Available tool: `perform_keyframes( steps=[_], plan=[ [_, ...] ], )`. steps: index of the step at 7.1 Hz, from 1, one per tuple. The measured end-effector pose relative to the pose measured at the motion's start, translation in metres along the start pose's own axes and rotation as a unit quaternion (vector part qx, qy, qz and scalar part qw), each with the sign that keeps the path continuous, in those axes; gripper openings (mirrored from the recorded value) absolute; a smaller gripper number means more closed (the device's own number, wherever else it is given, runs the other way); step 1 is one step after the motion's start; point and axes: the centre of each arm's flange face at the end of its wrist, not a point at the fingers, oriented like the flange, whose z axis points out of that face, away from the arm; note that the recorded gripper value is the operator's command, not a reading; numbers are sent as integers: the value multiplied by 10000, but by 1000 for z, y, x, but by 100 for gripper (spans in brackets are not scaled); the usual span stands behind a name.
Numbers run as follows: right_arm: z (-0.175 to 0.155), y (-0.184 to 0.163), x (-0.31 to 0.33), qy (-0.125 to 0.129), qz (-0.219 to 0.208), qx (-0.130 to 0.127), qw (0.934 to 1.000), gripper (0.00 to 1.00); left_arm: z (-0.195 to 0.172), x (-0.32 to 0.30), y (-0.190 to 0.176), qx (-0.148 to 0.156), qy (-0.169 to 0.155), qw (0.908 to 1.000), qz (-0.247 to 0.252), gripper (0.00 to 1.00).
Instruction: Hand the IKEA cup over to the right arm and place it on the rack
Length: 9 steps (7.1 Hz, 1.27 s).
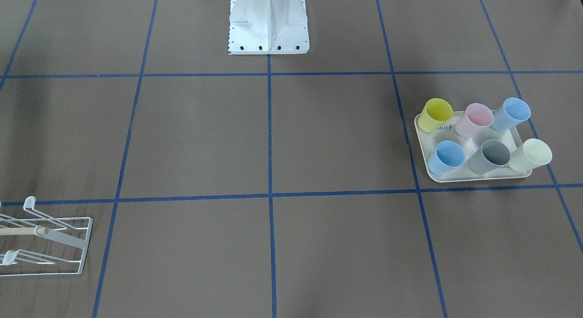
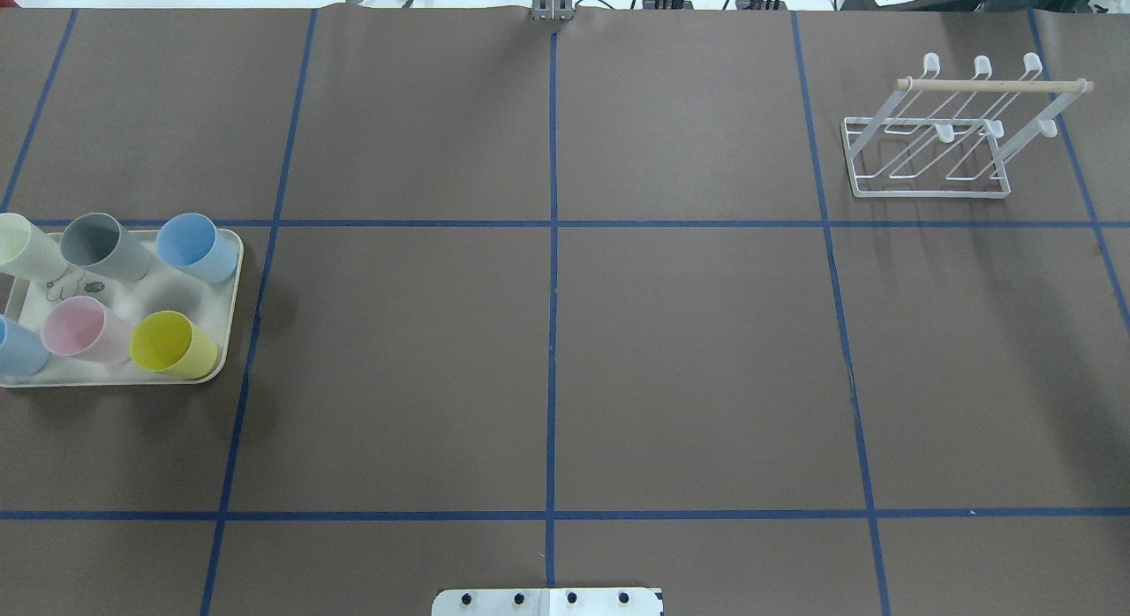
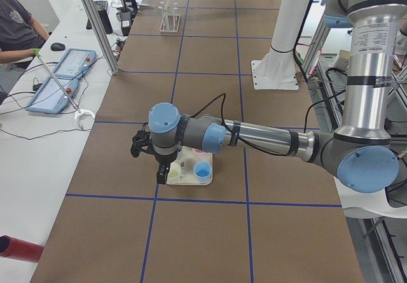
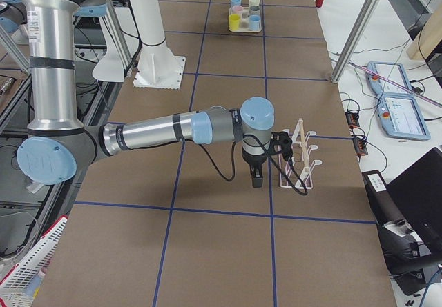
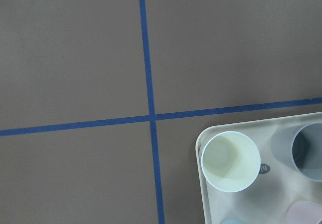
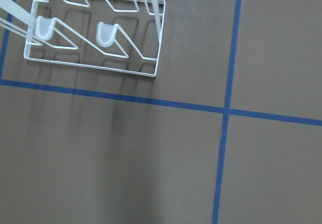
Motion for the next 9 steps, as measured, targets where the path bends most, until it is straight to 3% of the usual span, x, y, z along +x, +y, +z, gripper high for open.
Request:
perform_keyframes(
  steps=[2,5,8,9],
  plan=[
    [18,-10,-71,-125,151,-93,9998,100,20,10,10,-163,36,9996,-227,100],
    [7,-20,-118,-572,116,-50,9983,100,60,-3,90,67,190,9974,-698,100],
    [1,-24,-127,-666,56,-15,9978,100,94,26,115,-119,328,9951,-925,98],
    [1,-25,-127,-670,57,-17,9977,100,99,29,116,-178,329,9946,-971,90]
  ],
)
